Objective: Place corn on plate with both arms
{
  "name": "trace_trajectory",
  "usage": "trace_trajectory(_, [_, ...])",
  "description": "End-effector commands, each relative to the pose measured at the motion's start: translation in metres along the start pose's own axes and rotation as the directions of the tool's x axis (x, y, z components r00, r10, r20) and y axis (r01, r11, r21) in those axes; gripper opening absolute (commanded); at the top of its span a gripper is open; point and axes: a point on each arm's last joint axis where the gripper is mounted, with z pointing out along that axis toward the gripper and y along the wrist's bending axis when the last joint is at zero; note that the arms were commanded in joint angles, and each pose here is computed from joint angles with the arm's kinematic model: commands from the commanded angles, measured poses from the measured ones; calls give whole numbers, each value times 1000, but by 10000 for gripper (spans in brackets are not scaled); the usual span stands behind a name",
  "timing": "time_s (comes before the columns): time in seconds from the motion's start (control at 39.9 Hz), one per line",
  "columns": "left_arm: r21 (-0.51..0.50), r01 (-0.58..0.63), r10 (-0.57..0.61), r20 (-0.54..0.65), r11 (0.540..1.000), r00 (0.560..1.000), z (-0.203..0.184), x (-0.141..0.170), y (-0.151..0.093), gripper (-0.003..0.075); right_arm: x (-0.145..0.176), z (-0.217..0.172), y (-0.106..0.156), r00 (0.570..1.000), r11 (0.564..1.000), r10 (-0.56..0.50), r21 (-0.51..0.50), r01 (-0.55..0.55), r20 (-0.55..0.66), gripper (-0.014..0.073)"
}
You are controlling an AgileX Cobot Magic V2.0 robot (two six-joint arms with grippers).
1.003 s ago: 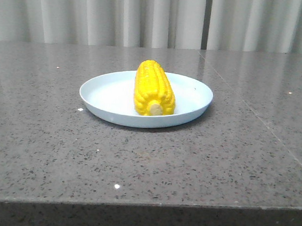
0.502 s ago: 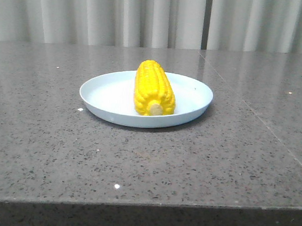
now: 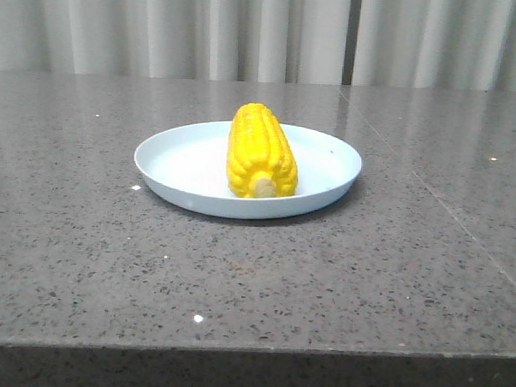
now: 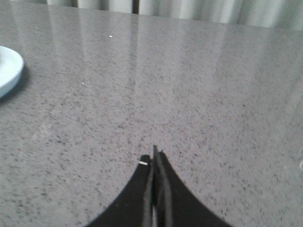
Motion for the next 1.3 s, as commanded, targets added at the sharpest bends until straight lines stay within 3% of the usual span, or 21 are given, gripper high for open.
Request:
trace_trajectory(0.0, [-1,9,-9,104,1000,994,-2,-8,0,-20,0,0,-2,990,1000,0,30,-5,144,-120])
trace_trajectory(0.13, [-1,9,-9,104,1000,994,-2,-8,0,-20,12,3,-2,990,999,3,31,-7,139,-120])
trace_trajectory(1.28, [-1,9,-9,104,1000,994,-2,-8,0,-20,12,3,-2,991,1000,7,29,-11,137,-120])
